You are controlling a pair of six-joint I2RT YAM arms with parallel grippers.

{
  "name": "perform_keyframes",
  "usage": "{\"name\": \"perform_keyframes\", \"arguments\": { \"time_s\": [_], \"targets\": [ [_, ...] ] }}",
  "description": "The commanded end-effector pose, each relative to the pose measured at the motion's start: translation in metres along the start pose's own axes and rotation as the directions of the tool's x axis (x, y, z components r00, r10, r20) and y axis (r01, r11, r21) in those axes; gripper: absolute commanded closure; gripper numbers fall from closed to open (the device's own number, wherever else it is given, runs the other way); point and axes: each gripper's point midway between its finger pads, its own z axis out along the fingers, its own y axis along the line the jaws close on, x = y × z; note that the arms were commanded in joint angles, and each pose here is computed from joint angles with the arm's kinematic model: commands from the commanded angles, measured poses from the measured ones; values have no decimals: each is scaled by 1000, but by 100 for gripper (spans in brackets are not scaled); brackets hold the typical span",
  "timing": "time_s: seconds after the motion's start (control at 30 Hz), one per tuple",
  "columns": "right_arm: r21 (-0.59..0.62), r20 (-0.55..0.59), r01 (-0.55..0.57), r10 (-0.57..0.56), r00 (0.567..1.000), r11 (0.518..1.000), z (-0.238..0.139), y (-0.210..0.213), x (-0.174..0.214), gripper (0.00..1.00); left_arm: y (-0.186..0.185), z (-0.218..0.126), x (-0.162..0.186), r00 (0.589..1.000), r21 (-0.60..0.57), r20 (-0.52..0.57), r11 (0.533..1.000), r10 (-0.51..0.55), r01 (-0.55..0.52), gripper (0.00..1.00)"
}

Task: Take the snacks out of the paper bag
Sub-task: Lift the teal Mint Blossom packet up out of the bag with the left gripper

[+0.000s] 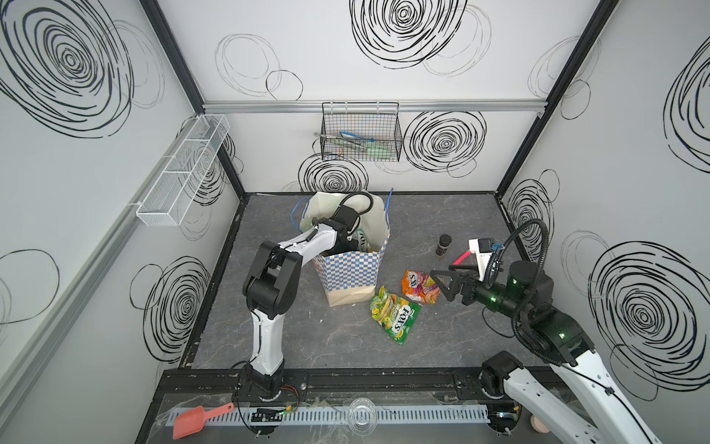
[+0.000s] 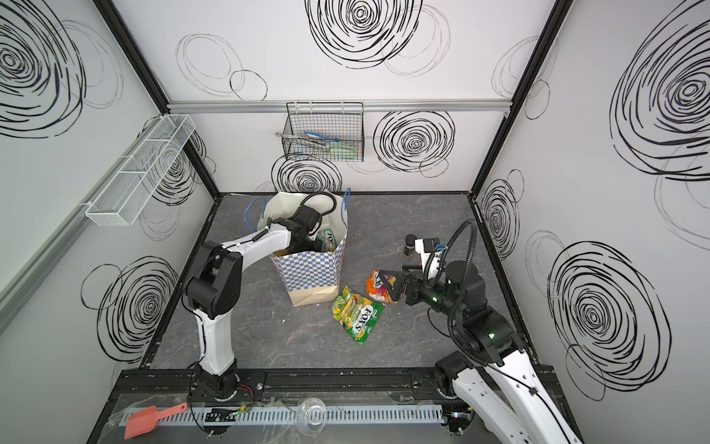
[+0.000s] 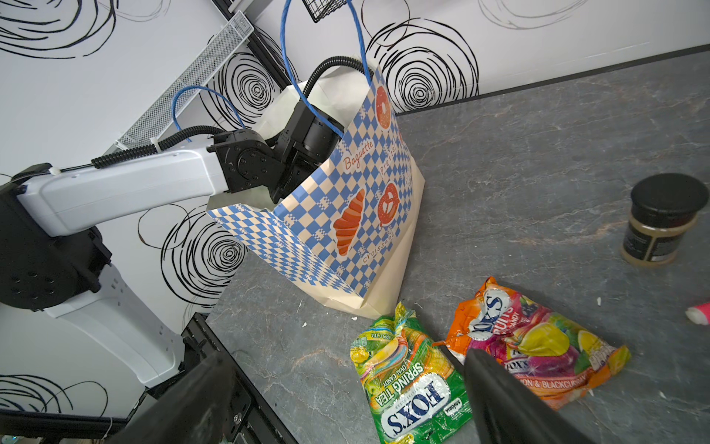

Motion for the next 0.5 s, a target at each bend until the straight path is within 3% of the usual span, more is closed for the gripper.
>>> {"name": "perform_keyframes", "arguments": {
  "time_s": [0.0, 0.47],
  "targets": [
    [8, -6, 4, -4, 1000, 1000, 0, -1, 1, 3, 4, -6, 4, 1000, 6, -7, 1000, -10, 10, 100],
    [0, -9, 2, -2, 1000, 1000, 3, 0, -2, 3, 10, -80, -40, 965, 32, 258, 999, -50, 43, 100]
  ]
}}
